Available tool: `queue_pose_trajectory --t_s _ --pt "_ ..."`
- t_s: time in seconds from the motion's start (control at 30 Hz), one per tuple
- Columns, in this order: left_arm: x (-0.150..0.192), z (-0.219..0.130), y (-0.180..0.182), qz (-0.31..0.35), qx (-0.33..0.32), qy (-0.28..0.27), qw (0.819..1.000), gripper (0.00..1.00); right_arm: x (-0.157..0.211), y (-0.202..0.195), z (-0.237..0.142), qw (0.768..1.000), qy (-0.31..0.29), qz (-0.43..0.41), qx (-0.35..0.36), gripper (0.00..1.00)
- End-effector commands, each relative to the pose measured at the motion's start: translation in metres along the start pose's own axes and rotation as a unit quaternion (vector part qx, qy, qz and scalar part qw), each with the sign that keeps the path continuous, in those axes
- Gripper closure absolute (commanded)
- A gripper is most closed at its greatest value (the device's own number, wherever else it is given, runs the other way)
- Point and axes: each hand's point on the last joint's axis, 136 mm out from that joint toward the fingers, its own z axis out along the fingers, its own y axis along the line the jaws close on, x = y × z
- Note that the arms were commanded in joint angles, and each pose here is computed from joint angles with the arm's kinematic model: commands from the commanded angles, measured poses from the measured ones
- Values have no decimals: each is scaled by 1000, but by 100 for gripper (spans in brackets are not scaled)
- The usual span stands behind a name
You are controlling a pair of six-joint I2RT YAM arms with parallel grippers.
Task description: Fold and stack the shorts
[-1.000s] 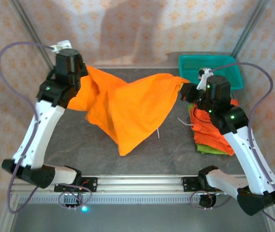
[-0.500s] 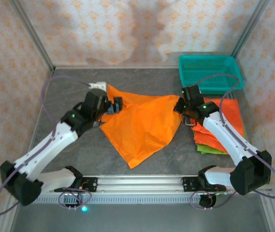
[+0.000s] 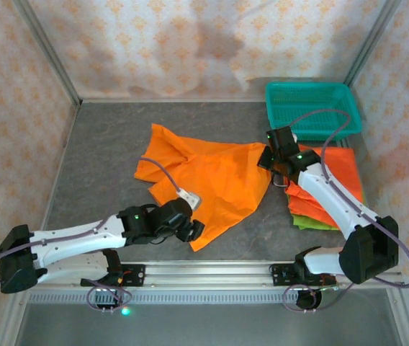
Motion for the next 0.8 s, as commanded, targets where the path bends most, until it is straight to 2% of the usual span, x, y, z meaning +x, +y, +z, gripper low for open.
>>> queue_pose_trajectory --t_s 0.0,0.2,0.37,0.5,0.7,0.77 --pt "21 13 -10 44 -9 47 998 37 -9 0 1 1000 -16 -9 10 100" --pt "50 38 -23 109 -31 130 985 45 -6 -5 4 1000 -13 -16 23 100" --pt "61 56 -21 124 -55 161 978 47 -4 -8 6 999 -12 -20 28 100" --pt "70 68 -17 135 -75 186 970 53 -2 -11 7 999 -11 -24 33 100" --pt "80 78 -10 143 -99 208 962 79 -1 -15 7 999 -11 -29 42 100" --pt "77 77 -7 145 -110 204 962 92 -1 -16 7 999 -10 -30 44 100"
